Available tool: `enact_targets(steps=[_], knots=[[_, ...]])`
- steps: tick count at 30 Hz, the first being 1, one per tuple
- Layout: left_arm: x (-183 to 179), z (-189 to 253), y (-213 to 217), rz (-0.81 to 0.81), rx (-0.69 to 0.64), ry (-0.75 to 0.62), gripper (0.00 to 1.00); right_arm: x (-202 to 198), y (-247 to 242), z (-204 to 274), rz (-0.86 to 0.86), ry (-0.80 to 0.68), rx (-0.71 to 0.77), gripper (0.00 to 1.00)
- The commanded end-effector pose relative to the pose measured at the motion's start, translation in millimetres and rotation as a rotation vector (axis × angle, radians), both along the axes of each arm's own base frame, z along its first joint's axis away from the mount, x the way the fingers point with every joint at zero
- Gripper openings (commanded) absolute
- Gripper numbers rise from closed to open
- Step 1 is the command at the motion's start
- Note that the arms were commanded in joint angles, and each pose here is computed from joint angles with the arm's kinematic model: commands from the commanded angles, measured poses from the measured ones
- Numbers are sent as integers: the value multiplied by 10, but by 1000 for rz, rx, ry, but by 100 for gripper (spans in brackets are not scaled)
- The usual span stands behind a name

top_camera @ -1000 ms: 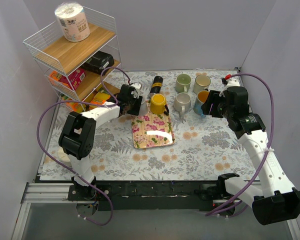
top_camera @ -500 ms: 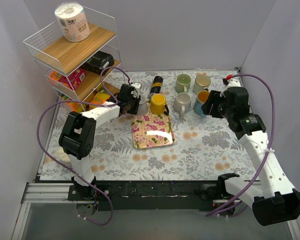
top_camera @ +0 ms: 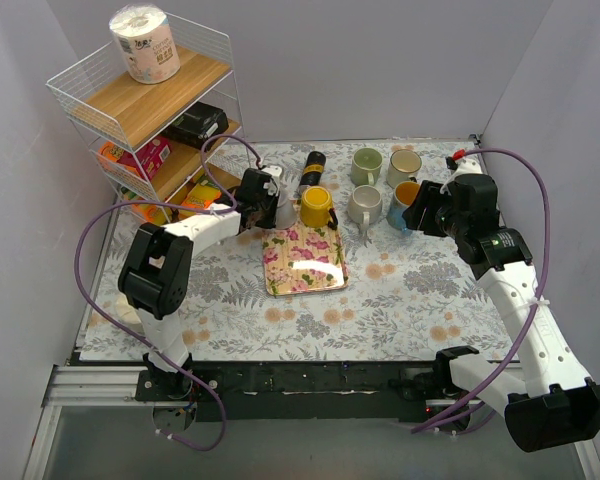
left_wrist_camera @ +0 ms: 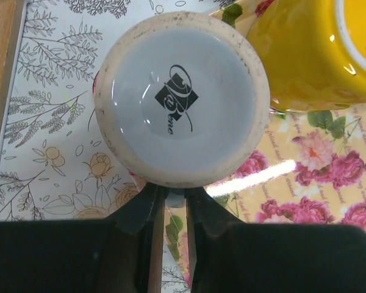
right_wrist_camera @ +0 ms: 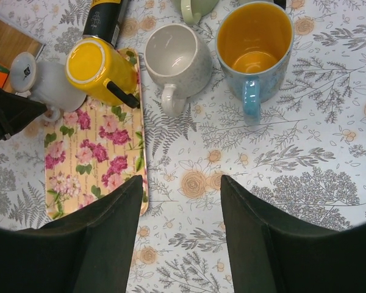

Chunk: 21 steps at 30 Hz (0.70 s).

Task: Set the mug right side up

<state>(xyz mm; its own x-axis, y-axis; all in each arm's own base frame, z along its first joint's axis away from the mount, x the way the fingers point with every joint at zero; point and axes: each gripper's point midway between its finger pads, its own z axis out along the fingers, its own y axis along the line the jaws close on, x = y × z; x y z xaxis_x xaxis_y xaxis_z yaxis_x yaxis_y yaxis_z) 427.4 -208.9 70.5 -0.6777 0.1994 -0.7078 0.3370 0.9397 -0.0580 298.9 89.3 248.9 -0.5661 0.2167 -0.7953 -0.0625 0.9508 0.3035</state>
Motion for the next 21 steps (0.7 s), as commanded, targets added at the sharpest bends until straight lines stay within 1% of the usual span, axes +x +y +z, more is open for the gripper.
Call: enact_targets(steps=[1, 3, 4, 5, 6, 8, 9, 10, 11, 12, 13, 14, 15, 16, 17, 18, 19, 20, 21], knots=[[-84, 405, -52, 41, -104, -13, 0, -11, 42, 287, 1, -54, 57, 61], [-181, 632, -98, 66, -161, -10, 0, -57, 155, 330, 45, -47, 109, 61], [-236, 711, -148, 57, -198, 0, 0, -70, 192, 345, 59, -46, 125, 61], [-323, 921, -188, 42, -248, -9, 0, -86, 227, 352, 68, -41, 147, 61], [-385, 1006, -227, 40, -285, -3, 0, -116, 315, 385, 101, -37, 193, 62], [-522, 1217, -307, 52, -387, 14, 0, -163, 414, 359, 139, -24, 244, 63], [-639, 1449, -367, 20, -453, 5, 0, -201, 541, 423, 192, -32, 307, 66], [-704, 1569, -409, 36, -513, 19, 0, -241, 603, 452, 224, -42, 343, 67], [-750, 1667, -427, 34, -552, 20, 0, -282, 667, 383, 253, -28, 374, 68], [-859, 1892, -459, 4, -614, 2, 0, -330, 793, 490, 317, -52, 445, 70], [-930, 2025, -511, 9, -687, 22, 0, -378, 843, 545, 350, -72, 479, 71], [-976, 2172, -557, -16, -746, -1, 0, -415, 889, 482, 372, -60, 511, 72], [-1111, 2404, -593, -57, -819, -14, 0, -459, 979, 623, 443, -113, 547, 75], [-1173, 2543, -613, -72, -873, -24, 0, -513, 1016, 700, 464, -128, 583, 76], [-1206, 2761, -647, -78, -971, -40, 0, -542, 1046, 744, 489, -144, 598, 80], [-1259, 2814, -664, -88, -1015, -38, 0, -596, 1114, 841, 544, -178, 610, 83], [-1356, 2982, -655, -112, -1070, -54, 0, -619, 1139, 896, 562, -191, 614, 84], [-1389, 3190, -668, -130, -1156, -75, 0, -642, 1163, 939, 576, -195, 617, 84], [-1431, 3217, -683, -137, -1187, -66, 0, -677, 1218, 1061, 617, -238, 621, 85]])
